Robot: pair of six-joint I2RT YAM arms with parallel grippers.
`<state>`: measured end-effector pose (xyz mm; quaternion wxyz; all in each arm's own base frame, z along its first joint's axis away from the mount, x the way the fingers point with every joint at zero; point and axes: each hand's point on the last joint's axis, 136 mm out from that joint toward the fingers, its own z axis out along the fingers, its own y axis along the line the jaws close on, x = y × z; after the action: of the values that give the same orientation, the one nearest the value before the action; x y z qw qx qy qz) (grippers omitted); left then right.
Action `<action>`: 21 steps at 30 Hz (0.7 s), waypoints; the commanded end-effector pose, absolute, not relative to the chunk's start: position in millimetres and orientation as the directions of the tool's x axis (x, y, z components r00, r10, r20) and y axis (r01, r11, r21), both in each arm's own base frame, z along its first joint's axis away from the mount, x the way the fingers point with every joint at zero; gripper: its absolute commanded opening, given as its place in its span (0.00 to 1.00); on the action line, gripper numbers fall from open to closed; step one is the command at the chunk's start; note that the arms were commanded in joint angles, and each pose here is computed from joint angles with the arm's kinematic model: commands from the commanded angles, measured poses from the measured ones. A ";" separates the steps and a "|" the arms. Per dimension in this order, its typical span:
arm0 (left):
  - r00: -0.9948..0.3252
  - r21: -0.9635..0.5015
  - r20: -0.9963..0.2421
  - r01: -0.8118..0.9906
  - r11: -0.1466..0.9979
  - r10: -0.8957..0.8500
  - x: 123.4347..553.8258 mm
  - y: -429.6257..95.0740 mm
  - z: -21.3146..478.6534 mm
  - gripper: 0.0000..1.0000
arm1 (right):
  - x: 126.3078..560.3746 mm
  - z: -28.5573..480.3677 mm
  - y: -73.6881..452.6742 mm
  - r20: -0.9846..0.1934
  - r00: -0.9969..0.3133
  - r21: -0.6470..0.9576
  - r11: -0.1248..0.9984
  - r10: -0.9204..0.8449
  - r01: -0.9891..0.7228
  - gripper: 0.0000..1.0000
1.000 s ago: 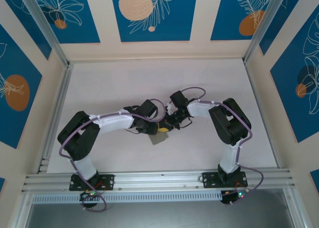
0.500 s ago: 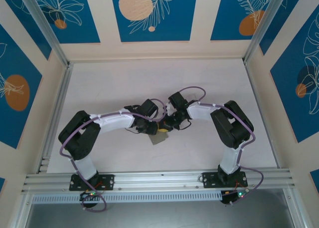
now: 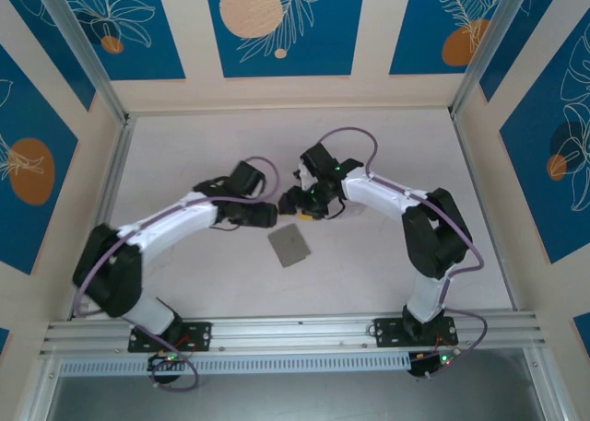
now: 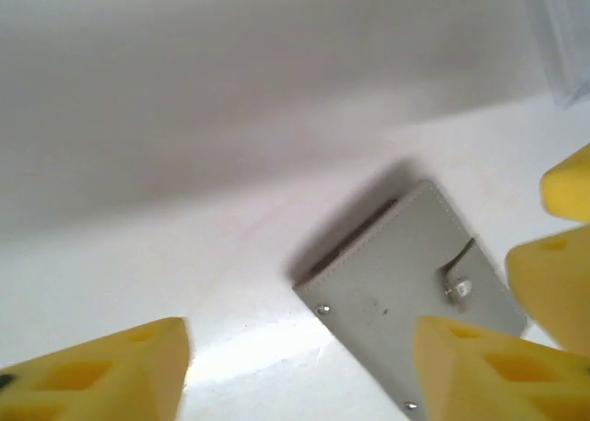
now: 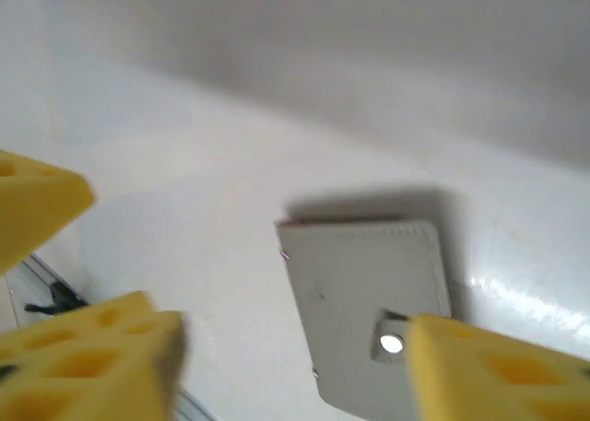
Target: Put the credit cards into the card holder
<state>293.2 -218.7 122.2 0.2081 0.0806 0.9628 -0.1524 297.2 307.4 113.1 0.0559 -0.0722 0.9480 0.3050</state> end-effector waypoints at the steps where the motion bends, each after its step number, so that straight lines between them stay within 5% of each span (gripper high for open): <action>1: -0.783 -0.284 -0.621 0.214 0.935 -0.009 310.3 -195.3 190.4 0.80 | 303.6 166.9 299.8 -0.343 -0.933 0.534 0.795 -0.110 -0.289 0.99; 4: -0.683 -0.179 -0.727 0.082 0.981 -0.075 315.3 -140.3 209.7 0.98 | 322.3 179.5 250.3 -0.477 -0.879 0.418 0.875 -0.018 -0.245 0.99; 8: -0.475 0.054 -0.880 -0.099 0.994 0.000 329.9 -80.1 218.9 1.00 | 346.5 196.4 154.7 -0.684 -0.721 0.167 0.986 0.106 -0.014 0.99; 12: -0.278 0.173 -0.954 -0.207 0.963 0.112 345.6 -49.7 215.6 1.00 | 352.8 214.8 66.5 -0.880 -0.461 -0.001 0.970 0.115 0.245 0.99; 17: -0.262 0.296 -0.939 -0.286 0.911 0.223 368.4 -17.5 190.2 1.00 | 364.2 197.4 33.1 -0.963 -0.269 -0.036 0.987 0.008 0.157 0.99; 21: -0.280 0.276 -0.941 -0.310 0.910 0.190 382.5 3.8 155.3 1.00 | 371.8 154.2 7.6 -0.942 -0.333 -0.029 0.979 0.041 0.203 0.99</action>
<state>365.7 -9.1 128.3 0.5318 -0.0109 0.8220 0.2034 343.8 14.5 119.2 0.4919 0.0699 0.8647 -0.0731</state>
